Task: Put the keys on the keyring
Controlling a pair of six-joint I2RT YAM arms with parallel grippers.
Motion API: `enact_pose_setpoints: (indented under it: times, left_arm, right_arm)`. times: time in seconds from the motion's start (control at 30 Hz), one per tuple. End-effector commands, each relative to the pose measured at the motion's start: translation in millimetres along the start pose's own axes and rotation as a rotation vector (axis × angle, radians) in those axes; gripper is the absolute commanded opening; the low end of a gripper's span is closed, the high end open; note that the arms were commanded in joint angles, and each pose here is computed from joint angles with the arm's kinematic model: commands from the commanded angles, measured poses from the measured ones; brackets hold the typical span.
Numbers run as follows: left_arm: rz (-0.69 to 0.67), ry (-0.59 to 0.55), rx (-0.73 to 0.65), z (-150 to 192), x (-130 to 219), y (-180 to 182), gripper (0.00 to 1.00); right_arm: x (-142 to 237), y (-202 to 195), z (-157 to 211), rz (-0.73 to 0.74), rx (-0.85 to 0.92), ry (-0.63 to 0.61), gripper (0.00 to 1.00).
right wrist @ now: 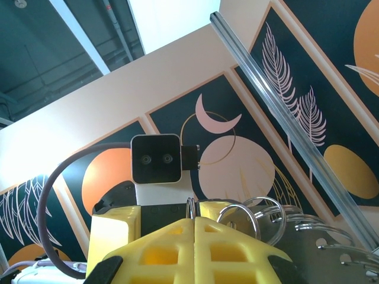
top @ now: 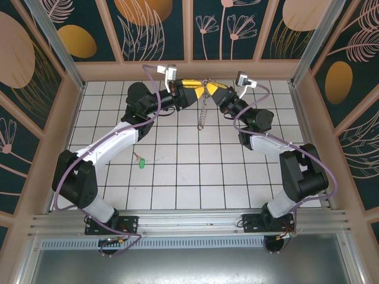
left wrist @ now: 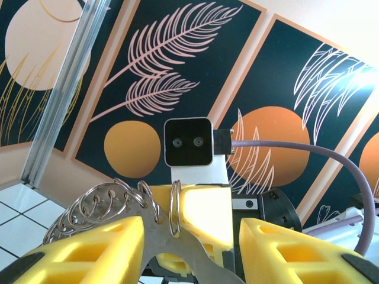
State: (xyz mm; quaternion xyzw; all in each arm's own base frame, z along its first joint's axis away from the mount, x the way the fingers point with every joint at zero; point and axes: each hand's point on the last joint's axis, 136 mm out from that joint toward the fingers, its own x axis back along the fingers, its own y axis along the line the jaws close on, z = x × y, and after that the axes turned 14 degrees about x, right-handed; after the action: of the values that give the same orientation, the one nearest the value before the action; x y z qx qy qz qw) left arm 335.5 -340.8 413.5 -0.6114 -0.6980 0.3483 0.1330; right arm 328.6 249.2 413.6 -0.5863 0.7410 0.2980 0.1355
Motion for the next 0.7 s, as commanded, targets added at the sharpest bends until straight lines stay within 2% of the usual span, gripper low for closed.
enact_pose_setpoints:
  times: [0.0, 0.27, 0.6, 0.67]
  left_arm:
    - [0.034, -0.017, -0.046, -11, -4, -12, 0.44]
    - [0.043, -0.019, -0.044, -13, -7, -11, 0.35]
    - [0.047, -0.01, -0.048, -12, -9, -8, 0.0]
    - [0.039, 0.001, -0.057, -11, -10, -6, 0.0]
  right_arm:
    - [-8, 20, -15, -0.074, 0.048, -0.04, 0.0]
    - [-9, 20, -9, -0.075, 0.04, -0.027, 0.0]
    - [-9, 17, -4, -0.065, 0.03, -0.01, 0.0]
    - [-8, 12, -5, -0.041, 0.024, 0.003, 0.02]
